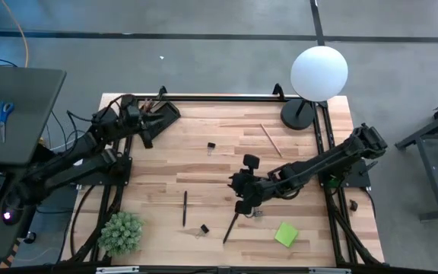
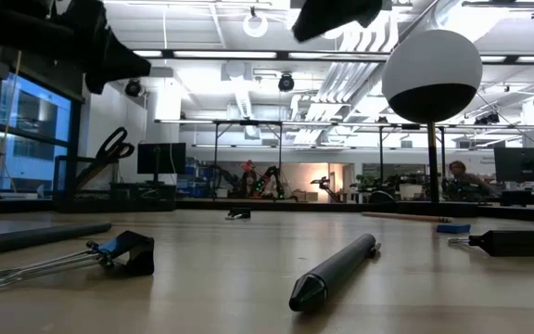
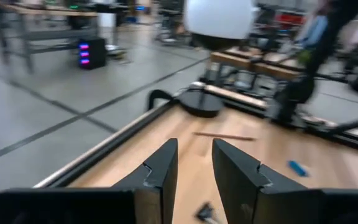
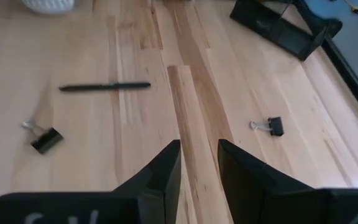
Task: Pick and place office supplies into organizer
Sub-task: Put the blue eraser into the black desk organizer
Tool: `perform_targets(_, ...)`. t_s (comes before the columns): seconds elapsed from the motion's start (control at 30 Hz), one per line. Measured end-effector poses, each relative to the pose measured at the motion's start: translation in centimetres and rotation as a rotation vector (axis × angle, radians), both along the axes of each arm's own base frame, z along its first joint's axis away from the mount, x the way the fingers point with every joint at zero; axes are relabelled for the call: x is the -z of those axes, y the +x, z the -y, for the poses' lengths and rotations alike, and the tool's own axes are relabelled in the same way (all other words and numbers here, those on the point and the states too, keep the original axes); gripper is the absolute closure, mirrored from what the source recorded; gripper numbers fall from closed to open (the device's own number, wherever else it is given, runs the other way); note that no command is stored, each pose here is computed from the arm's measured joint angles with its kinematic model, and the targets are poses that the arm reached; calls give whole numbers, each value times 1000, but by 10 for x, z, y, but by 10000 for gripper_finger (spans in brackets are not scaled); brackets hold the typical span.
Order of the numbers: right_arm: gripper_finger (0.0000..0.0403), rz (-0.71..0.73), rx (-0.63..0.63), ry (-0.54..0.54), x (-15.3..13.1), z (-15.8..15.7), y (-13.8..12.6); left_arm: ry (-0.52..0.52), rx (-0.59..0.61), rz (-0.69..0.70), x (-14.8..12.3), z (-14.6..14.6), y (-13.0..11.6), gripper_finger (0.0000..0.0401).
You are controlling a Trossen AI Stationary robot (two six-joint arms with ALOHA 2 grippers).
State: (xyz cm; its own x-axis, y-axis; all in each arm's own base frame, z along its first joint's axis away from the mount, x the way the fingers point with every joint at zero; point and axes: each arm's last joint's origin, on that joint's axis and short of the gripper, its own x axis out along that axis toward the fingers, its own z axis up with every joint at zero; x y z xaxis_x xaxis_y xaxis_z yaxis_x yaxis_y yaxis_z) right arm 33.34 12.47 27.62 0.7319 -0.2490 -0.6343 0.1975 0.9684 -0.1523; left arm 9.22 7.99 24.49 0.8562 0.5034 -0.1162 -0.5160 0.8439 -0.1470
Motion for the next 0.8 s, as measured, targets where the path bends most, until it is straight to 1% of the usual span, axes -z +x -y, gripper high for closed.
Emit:
perform_targets(0.1, 305, -31, 13, -14, 12, 2, 7, -3, 52, 16, -1, 7, 6, 311)
perform_targets(0.3, 305, -67, 36, -39, 34, 11, 25, 4, 114, 9, 5, 18, 19, 311)
perform_targets(0.53, 305, -127, -15, 42, 60, 33, 47, 49, 227, 70, 27, 30, 35, 311)
perform_targets(0.63, 305, -179, 10, 49, 64, 45, 46, 53, 241, 74, 34, 34, 36, 311)
perform_targets(0.73, 305, -247, 93, 52, 63, 57, 38, 57, 260, 71, 40, 37, 36, 311)
perform_targets(0.8, 305, -305, 135, 79, 64, 62, 31, 68, 260, 87, 38, 37, 36, 311)
